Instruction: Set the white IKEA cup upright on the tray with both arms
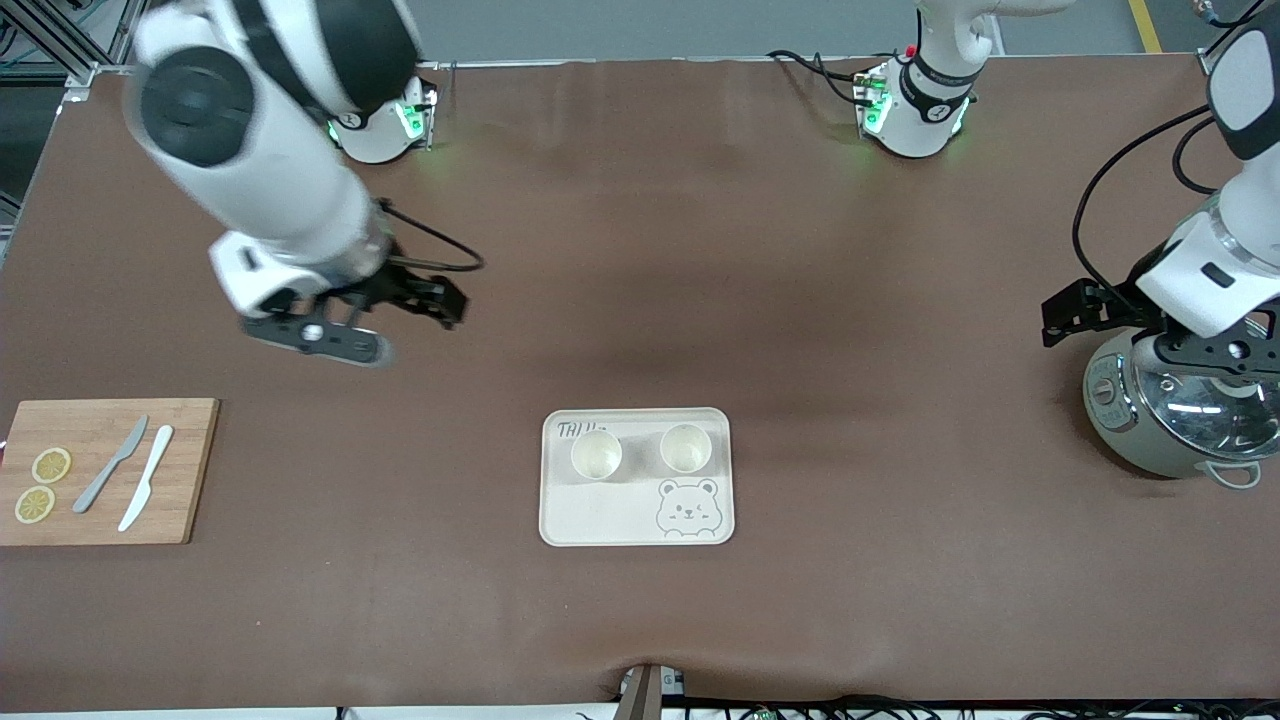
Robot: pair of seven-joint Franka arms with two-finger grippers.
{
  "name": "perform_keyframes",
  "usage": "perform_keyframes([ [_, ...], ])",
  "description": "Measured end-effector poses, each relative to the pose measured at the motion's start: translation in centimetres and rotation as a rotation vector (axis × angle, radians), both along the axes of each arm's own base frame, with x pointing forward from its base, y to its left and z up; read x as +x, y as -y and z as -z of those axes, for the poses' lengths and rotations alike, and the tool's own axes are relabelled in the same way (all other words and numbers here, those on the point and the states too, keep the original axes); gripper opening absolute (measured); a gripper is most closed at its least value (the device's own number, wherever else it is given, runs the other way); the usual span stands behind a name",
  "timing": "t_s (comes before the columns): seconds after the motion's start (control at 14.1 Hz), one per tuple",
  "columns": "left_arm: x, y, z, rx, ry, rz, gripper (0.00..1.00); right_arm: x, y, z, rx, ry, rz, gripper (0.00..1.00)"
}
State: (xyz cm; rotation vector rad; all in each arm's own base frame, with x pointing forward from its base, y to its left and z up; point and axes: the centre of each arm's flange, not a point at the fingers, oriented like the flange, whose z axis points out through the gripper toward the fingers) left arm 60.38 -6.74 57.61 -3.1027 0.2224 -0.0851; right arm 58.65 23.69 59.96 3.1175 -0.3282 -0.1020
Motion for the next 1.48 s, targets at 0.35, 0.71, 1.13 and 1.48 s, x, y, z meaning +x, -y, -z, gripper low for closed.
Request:
perform_keyframes([
  [0.35,-0.7,1.7,0.7,0.022,-0.049,0.065,1.0,-2.1,15.2,-4.9,0.045,0.034,-0.099,1.0],
  [0.71,-1.0,1.4,0.9,0.025,-0.076,0.086,1.0,-2.2,25.6,-4.2,0.058,0.045,-0.185,1.0],
  [1.13,-0.9,1.2,0.9,0.018,-0.077,0.081,1.0,-2.1,29.2,-3.7,0.056,0.067,-0.203,1.0],
  [1.48,-0.9,1.1,0.9,0.017,-0.077,0.08,1.0,-2.0,29.2,-3.7,0.041,0.068,-0.205,1.0],
])
